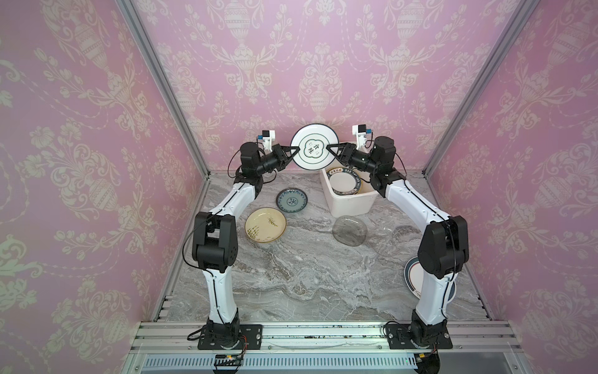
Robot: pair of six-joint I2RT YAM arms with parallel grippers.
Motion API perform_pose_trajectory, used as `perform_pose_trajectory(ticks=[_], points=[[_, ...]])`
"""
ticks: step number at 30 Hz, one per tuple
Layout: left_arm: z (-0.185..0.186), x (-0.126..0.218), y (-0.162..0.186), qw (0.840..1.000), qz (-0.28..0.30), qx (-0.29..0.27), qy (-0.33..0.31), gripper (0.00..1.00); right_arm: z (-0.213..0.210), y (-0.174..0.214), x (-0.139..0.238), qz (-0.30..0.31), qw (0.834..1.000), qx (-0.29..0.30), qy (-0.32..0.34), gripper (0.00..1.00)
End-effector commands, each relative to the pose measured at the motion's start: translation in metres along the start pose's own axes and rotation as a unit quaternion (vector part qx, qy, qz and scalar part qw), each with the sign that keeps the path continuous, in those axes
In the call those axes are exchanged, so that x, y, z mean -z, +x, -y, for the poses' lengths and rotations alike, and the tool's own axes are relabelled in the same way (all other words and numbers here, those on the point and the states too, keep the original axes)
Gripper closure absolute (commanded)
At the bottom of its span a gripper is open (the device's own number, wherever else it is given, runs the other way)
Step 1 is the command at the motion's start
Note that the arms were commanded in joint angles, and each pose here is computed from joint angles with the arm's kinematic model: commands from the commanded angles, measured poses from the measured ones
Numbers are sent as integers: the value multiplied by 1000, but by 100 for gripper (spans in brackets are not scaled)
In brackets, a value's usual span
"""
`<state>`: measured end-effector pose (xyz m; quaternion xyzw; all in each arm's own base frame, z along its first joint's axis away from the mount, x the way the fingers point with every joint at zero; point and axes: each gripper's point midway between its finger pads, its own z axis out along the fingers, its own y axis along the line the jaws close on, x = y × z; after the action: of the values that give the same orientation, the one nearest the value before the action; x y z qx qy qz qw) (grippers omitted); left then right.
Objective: Place the plates into the plastic bin on the countertop
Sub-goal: 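Lift the upright plate with both grippers and carry it above the bin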
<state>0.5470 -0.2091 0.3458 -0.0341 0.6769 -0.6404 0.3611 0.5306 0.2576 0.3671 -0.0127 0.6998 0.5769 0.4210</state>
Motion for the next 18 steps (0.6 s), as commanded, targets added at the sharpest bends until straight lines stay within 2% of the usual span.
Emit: perform_pose_trajectory(ticks=[1,6,11,14,18], points=[[23,-8,-2,999,-8,-27,36,97,-14,-8,-4,7,1000,9,-24,77],[23,-14,-2,999,-6,-31,39,96,-11,-8,-5,12,1000,-1,-16,98],[28,-18,3,998,-4,-42,41,94,-12,-10,-1,25,1000,-2,-2,100],[33,-12,0,998,12,-59,35,85,-14,-15,3,35,999,3,10,100],[37,1,-3,994,39,-98,14,63,-19,-25,11,52,998,16,35,100]])
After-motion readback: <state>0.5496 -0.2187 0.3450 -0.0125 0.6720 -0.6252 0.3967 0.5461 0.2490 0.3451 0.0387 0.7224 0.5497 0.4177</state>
